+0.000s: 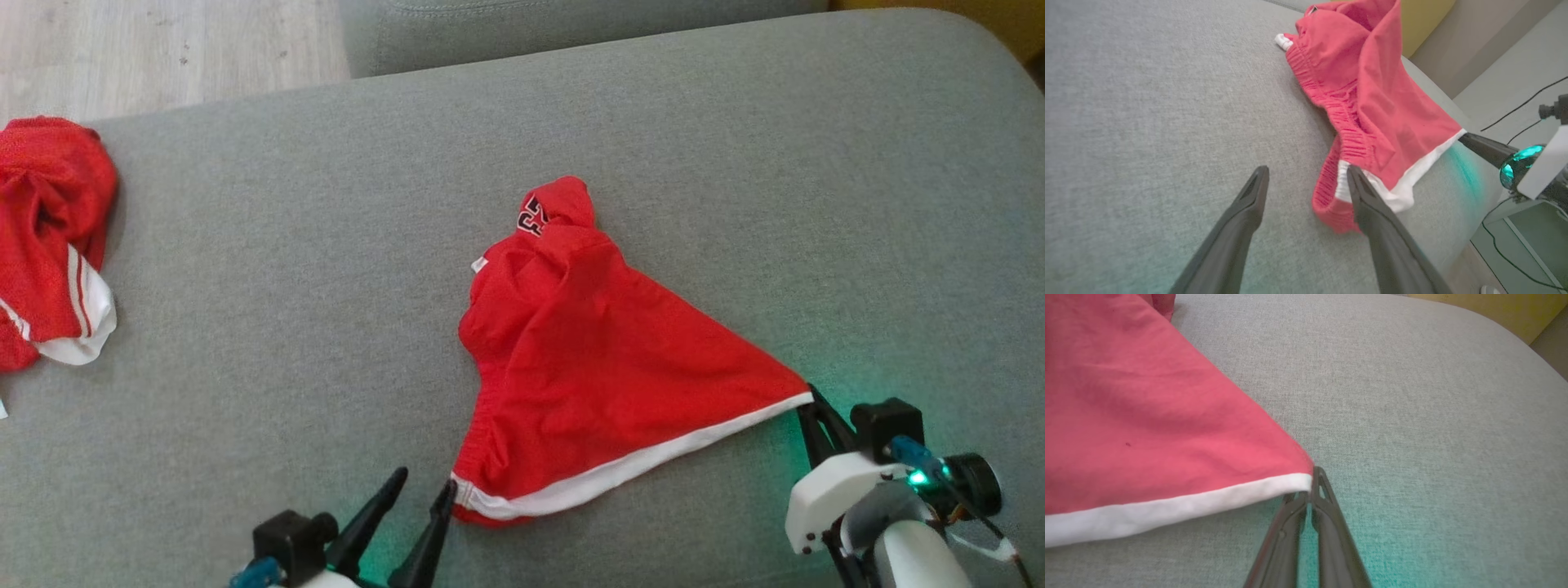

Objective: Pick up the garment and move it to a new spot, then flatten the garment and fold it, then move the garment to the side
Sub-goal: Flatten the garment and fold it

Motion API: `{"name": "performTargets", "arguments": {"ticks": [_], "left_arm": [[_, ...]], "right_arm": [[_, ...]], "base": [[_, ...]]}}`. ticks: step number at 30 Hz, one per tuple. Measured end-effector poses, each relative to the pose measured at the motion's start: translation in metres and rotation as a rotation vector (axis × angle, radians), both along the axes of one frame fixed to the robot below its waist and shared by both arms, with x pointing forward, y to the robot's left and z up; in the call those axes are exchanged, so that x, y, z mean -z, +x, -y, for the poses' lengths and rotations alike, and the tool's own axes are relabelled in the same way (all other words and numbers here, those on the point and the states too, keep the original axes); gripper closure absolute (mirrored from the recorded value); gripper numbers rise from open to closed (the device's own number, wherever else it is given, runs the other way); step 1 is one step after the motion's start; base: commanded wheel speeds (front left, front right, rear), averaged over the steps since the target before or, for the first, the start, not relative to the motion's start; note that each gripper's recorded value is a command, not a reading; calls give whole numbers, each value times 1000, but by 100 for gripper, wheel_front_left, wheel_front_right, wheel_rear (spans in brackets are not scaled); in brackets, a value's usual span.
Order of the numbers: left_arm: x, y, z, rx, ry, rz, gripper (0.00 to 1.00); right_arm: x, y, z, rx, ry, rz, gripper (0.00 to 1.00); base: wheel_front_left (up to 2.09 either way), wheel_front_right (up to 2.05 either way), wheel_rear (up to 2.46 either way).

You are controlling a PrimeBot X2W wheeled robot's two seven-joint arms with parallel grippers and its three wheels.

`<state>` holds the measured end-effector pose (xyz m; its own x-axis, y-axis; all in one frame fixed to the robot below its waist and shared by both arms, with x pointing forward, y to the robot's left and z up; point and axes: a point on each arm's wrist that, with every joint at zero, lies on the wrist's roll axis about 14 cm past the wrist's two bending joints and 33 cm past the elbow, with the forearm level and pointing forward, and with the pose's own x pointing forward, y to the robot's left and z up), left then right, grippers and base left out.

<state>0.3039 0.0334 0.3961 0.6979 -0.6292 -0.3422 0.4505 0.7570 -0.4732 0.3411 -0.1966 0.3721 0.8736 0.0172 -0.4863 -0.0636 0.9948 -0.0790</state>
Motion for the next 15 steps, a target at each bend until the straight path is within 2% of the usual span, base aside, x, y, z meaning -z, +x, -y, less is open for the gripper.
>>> {"name": "performTargets", "arguments": {"ticks": [6,15], "left_arm": [[2,-8,13,63,-3,-13,0],[8,-29,28,152,-14,-68,0]], "right_arm": [[2,1,15,21,-51,-13,100],[4,0,18,29,-56,-22,100]], "base": [[0,0,0],[0,0,0]]}}
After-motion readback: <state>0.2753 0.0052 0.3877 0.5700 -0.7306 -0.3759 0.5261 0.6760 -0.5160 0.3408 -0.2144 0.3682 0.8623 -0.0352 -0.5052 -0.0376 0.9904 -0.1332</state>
